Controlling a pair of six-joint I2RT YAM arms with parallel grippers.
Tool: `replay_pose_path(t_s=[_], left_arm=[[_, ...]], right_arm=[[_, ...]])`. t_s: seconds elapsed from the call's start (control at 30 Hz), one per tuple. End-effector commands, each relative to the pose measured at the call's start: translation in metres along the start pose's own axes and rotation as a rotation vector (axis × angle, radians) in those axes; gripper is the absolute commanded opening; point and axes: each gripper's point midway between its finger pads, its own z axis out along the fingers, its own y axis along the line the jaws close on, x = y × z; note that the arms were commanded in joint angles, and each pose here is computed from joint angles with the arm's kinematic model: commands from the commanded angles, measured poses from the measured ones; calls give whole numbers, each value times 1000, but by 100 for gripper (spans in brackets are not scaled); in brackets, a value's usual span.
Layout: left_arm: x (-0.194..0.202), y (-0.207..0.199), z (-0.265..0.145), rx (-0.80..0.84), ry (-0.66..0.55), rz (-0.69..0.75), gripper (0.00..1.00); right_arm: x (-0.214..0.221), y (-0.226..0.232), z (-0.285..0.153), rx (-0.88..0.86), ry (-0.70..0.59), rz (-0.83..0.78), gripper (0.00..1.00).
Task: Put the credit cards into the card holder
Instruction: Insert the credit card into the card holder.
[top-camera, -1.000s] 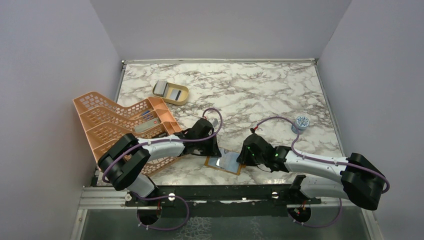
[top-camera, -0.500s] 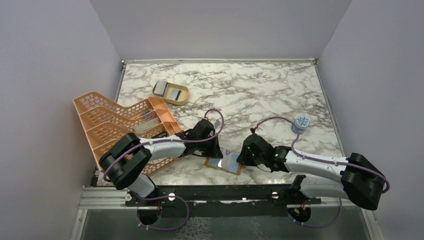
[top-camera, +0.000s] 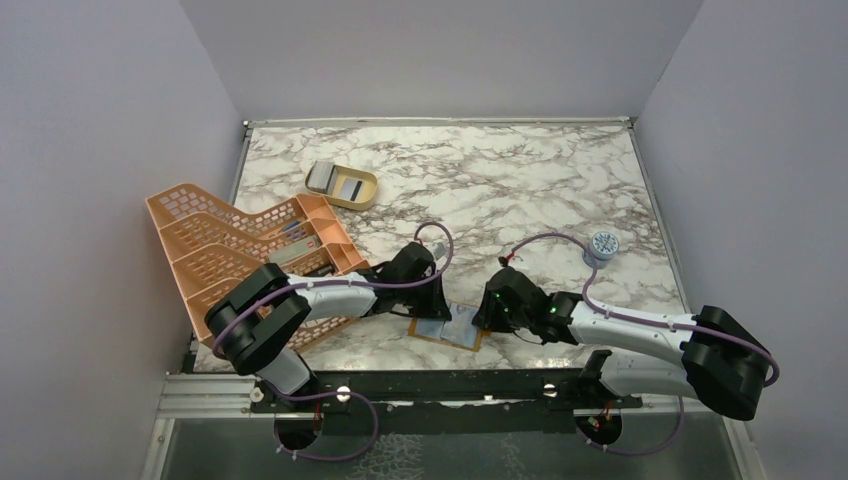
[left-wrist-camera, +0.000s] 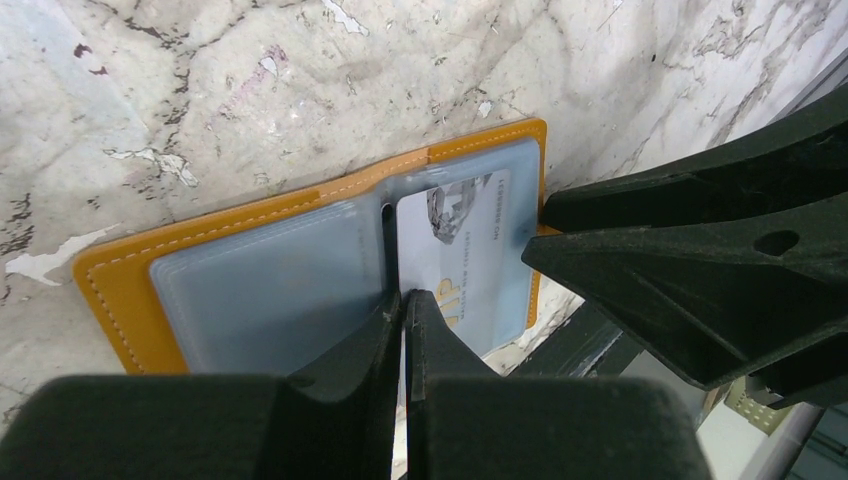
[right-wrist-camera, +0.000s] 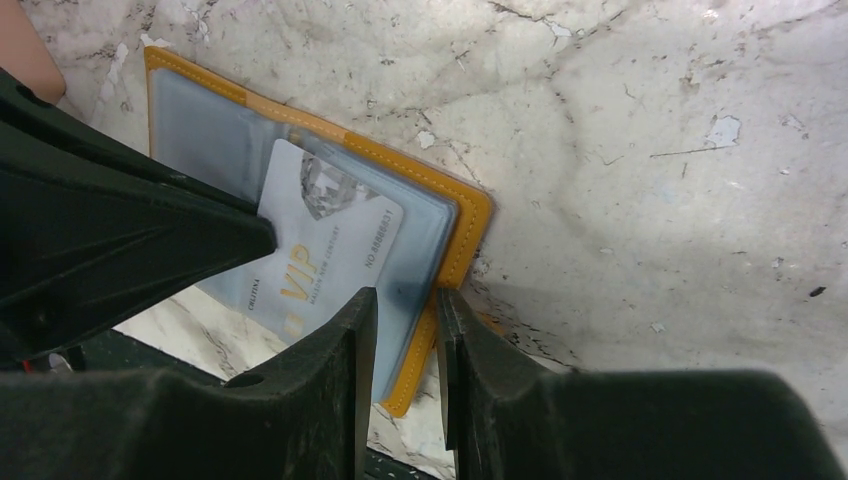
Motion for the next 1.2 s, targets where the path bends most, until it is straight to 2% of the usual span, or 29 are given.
replay_pose_path(t_s=[0.0, 0.3, 0.53, 0.67, 0.9, 1.03, 1.17], left_arm=[[10, -4, 5, 15, 33, -4, 7], [9, -15, 5, 43, 1, -39, 14], [4, -16, -2, 31, -30, -34, 34], [-2, -19, -10, 20, -61, -17, 43], [-15, -6, -26, -85, -103, 57, 56], [-22, 4, -37, -159, -119, 122, 69], [-26, 15, -45, -240, -106, 176, 72]], right_arm=[[5, 12, 0, -64, 20, -13, 28], [4, 14, 0, -70, 17, -1, 28], [-1, 10, -12, -41, 20, -90, 28], [0, 18, -29, -131, 27, -216, 30], [9, 17, -38, -190, 52, -337, 41], [5, 18, -32, -160, 61, -352, 46], [11, 13, -23, -121, 100, -332, 48]])
